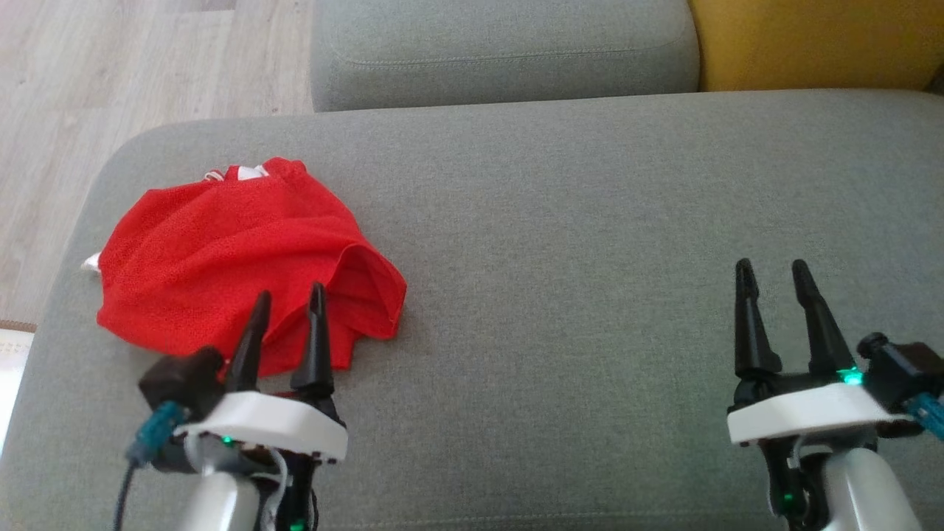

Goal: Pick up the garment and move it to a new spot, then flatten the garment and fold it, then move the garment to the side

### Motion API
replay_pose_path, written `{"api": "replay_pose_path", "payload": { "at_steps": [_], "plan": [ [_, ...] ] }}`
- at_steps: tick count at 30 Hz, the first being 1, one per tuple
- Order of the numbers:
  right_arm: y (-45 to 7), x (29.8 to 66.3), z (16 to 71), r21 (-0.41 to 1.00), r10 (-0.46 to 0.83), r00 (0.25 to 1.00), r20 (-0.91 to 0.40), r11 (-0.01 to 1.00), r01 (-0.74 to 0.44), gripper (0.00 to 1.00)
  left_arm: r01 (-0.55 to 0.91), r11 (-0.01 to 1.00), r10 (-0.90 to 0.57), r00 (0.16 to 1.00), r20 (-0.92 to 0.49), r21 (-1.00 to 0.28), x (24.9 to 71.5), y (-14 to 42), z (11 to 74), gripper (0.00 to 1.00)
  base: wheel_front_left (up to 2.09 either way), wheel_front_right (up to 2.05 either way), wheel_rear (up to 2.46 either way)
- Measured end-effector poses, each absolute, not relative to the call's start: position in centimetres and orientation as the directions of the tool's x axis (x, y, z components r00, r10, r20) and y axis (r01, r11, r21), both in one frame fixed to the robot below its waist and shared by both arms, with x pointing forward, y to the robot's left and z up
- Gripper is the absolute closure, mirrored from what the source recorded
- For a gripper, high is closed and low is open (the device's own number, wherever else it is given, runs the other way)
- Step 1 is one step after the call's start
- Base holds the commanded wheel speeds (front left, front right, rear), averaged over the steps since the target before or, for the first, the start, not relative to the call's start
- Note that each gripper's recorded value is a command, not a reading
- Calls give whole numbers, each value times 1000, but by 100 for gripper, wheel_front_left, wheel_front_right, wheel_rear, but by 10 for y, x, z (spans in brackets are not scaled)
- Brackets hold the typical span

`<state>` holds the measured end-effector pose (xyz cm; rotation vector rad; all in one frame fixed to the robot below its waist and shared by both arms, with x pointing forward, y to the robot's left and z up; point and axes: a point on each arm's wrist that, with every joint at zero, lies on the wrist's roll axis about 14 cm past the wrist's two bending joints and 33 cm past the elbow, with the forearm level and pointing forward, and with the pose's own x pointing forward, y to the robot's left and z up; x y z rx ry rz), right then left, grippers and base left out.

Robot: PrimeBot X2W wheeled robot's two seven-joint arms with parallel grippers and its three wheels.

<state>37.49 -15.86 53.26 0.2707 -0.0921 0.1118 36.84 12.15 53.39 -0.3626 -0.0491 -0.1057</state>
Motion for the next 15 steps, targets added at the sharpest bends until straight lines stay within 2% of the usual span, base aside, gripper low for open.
{"api": "replay_pose_path", "payload": {
  "at_steps": [9,15],
  "plan": [
    [-153,375,536,132,126,985,121,981,-142,0,138,975,-128,990,67,-175,364,109,529,0,0,0,0],
    [-148,374,546,51,146,977,158,986,-156,0,133,987,-123,985,118,-86,364,104,541,0,0,0,0]
  ]
}}
